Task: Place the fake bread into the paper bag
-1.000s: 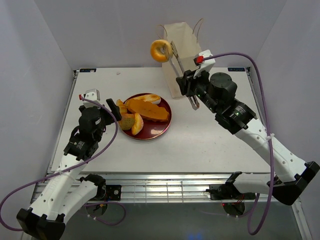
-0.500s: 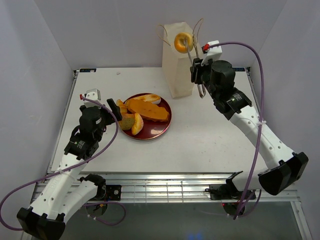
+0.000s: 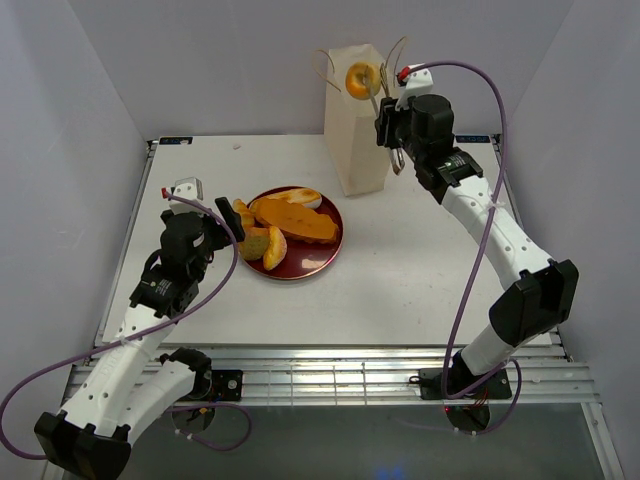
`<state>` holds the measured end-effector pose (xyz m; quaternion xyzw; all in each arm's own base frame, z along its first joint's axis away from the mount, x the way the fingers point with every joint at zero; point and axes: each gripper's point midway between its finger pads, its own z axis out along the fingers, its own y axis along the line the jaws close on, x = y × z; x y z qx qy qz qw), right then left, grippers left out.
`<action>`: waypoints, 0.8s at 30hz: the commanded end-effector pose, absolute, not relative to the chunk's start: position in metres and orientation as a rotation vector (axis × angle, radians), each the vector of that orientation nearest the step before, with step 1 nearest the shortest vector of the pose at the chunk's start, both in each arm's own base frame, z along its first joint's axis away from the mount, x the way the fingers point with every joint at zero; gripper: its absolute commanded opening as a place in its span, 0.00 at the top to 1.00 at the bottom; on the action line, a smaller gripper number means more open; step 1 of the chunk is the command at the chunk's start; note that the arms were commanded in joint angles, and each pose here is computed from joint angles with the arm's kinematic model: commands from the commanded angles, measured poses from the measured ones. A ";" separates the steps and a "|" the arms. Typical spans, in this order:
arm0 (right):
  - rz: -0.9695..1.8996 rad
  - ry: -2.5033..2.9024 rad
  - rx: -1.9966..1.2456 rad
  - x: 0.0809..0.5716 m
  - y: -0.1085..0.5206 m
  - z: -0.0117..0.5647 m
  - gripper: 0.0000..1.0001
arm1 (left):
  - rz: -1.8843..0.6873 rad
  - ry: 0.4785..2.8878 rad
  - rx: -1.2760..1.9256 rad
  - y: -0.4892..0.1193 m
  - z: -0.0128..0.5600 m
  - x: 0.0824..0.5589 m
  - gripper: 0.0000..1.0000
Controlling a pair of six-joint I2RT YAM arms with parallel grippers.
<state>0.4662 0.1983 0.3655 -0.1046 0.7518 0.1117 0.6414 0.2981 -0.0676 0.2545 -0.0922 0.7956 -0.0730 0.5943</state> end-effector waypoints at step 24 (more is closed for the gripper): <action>0.449 1.533 -0.308 0.415 0.204 0.438 0.37 | -0.184 1.851 -0.191 -0.072 0.254 0.300 0.03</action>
